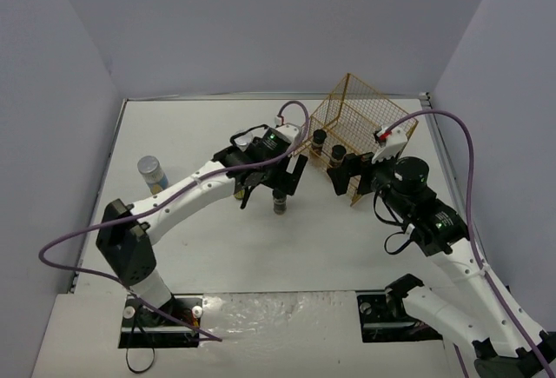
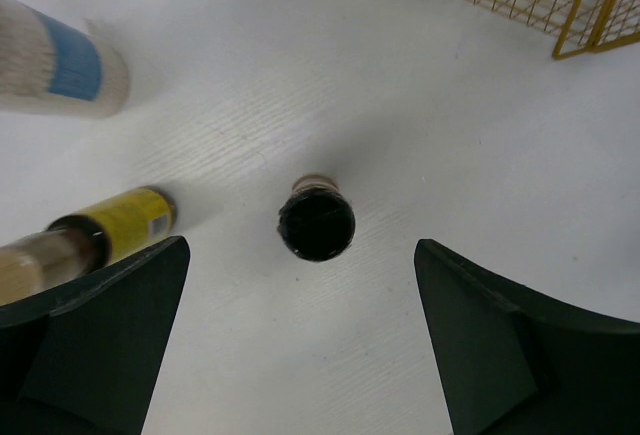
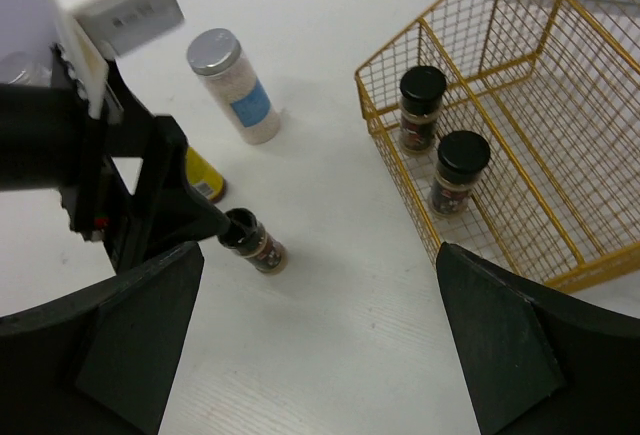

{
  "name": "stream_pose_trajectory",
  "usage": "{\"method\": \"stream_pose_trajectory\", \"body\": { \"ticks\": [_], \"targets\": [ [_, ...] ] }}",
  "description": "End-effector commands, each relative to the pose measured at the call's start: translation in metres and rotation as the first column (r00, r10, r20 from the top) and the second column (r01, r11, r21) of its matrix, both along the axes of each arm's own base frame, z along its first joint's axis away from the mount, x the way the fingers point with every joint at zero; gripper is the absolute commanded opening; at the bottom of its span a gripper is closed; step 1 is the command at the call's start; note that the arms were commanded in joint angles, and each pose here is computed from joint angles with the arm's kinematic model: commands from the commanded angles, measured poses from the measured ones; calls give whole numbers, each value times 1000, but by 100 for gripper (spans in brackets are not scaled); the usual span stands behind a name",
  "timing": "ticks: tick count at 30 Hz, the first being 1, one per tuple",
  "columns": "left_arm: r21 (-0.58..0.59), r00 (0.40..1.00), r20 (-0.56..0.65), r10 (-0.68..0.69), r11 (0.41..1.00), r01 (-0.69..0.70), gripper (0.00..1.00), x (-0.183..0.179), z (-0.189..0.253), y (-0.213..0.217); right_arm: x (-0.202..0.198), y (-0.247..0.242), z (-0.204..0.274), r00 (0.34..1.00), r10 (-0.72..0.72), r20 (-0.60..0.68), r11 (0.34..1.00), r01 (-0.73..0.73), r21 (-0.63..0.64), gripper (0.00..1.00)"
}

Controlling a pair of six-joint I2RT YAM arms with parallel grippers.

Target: Organize the condiment bottles

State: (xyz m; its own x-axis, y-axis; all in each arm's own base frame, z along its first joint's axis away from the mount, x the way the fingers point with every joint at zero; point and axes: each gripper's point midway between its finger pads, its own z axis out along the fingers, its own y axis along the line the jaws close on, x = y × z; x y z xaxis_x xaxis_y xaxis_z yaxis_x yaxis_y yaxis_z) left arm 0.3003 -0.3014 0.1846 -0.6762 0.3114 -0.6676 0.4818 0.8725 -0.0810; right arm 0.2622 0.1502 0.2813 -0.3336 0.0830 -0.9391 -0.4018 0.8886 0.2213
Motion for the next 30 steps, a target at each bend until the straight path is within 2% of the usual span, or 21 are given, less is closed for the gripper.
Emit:
{"method": "stream_pose_trajectory", "body": {
  "ticks": [1, 4, 6, 9, 14, 19, 23, 30],
  "targets": [
    [-181, 935, 326, 142, 980, -85, 94, 14, 141, 42, 0, 24, 59, 976, 145, 164, 988, -152, 27, 100],
    [-192, 843, 449, 296, 953, -233, 97, 4, 186, 107, 8, 34, 57, 971, 180, 156, 983, -183, 7, 100],
    [-194, 805, 485, 341, 940, -281, 97, -8, 197, 135, 11, 44, 50, 966, 219, 133, 975, -222, 5, 100],
    [-211, 761, 512, 400, 917, -339, 97, -36, 193, 179, 22, 63, 25, 959, 272, 74, 962, -272, -20, 100],
    [-288, 723, 509, 466, 884, -367, 97, -83, 176, 230, 27, 100, -7, 941, 338, 20, 938, -335, -95, 100],
    [-332, 720, 481, 500, 864, -378, 97, -113, 143, 257, 36, 131, -54, 925, 375, -60, 912, -380, -154, 100],
    [-318, 750, 453, 483, 873, -370, 97, -129, 113, 265, 38, 148, -93, 918, 377, -126, 894, -396, -209, 100],
    [-365, 773, 441, 455, 878, -309, 97, -130, 84, 251, 45, 159, -133, 920, 351, -175, 888, -386, -249, 99]
  ]
}}
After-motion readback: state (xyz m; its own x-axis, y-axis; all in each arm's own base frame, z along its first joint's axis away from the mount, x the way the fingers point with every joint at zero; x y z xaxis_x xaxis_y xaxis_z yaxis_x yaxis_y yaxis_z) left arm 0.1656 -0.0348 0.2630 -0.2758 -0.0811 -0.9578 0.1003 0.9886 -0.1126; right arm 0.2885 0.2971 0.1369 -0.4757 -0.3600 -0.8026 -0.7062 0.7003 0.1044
